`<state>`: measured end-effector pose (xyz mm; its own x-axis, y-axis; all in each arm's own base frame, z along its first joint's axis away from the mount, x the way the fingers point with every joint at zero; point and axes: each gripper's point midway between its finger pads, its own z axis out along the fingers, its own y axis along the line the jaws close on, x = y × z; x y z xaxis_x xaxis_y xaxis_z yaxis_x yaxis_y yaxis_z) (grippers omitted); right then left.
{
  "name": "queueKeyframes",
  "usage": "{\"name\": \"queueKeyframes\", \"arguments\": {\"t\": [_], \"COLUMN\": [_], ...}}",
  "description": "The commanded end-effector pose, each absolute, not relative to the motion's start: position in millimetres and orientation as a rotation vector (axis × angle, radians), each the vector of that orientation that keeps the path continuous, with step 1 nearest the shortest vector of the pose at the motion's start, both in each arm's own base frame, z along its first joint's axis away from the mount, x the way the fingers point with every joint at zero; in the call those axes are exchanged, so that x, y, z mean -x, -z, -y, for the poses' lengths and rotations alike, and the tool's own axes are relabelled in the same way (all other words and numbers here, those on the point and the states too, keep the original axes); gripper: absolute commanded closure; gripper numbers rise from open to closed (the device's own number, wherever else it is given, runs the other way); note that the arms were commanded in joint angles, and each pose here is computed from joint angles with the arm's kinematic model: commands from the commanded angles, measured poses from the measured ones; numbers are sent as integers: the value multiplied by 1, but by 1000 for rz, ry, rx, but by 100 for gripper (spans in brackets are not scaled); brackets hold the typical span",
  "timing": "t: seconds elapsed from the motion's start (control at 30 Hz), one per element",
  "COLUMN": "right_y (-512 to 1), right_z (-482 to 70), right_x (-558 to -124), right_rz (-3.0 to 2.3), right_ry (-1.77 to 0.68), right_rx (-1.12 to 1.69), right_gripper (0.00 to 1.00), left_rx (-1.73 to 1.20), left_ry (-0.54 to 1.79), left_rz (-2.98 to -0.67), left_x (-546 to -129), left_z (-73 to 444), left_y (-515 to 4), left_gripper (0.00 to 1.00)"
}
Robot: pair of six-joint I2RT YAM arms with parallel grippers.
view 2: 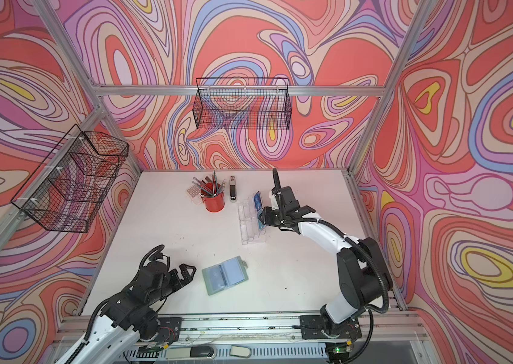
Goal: Put the credit cards into the card holder
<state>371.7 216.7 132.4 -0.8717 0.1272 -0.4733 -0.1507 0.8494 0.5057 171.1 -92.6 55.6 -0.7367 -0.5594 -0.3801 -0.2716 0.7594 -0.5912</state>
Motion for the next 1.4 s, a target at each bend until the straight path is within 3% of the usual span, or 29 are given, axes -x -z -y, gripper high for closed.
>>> {"name": "queueKeyframes", "arguments": {"t": [0.0, 0.17, 0.33, 0.83, 1.37], "right_y": [-134, -139, -140, -124, -152], "right_z": [-223, -227, -230, -242, -242], "right_x": [-375, -373, -372, -380, -376], "right_rz": [-2514, -2507, -2504, -2564, -2501], "right_ry": [-774, -797, -793, -720, -758], "right_rx": [52, 68, 85, 94, 93], "right_gripper": [70, 79, 81, 69, 75], "left_rx": [619, 626, 633, 634, 636], "left_ry": [718, 722, 717, 716, 713], "left_rz": [-2365, -2345, -2334, -2341, -2341], "left_x": [-176, -175, -175, -175, -175], "left_z": [94, 92, 90, 90, 90], "left_y": [-65, -67, -68, -67, -67], "left_gripper": [0, 0, 0, 0, 0]}}
